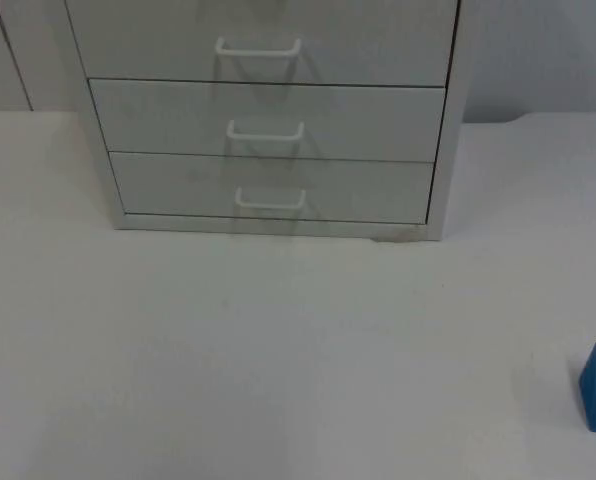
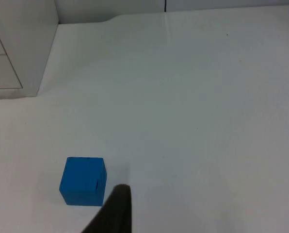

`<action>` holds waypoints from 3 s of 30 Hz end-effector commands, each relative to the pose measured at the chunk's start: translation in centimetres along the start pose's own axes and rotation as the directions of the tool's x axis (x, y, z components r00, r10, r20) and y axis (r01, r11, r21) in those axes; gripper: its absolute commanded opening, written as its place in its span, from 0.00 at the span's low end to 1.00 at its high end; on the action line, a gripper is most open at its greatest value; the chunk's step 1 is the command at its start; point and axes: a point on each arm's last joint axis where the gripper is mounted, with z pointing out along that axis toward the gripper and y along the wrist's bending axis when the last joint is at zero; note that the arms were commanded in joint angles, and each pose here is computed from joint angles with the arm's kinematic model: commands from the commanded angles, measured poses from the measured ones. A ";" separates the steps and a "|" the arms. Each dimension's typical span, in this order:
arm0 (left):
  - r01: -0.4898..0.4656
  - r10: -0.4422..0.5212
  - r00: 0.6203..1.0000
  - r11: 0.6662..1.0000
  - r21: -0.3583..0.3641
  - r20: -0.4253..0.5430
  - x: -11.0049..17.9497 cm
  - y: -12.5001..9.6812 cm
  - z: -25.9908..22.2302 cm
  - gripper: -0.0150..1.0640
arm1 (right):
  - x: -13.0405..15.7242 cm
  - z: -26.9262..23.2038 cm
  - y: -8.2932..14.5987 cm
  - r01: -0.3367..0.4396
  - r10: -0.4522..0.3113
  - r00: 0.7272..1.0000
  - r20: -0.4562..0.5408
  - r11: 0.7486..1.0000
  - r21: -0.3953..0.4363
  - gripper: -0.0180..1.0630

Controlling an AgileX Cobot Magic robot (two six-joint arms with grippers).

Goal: Open the drawer with the left hand, place the block into the drawer with the right hand, then close the drawer with the left hand.

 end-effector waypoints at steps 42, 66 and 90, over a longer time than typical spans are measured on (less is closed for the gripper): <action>-0.015 0.016 0.999 1.000 -0.023 0.051 -12.7 0.1 3.8 0.98 | -9.7 0.4 -0.2 0.004 -0.006 0.998 0.058 0.999 0.035 0.99; -0.042 0.041 0.999 0.999 0.003 0.024 -12.9 -0.2 4.6 0.98 | -14.1 3.6 0.0 -0.025 0.025 0.999 -0.030 0.999 0.030 0.99; -0.219 0.234 0.969 0.962 0.163 -0.080 -13.2 -2.1 8.6 0.98 | -14.1 3.6 0.2 -0.036 0.037 0.999 -0.031 0.999 0.016 0.99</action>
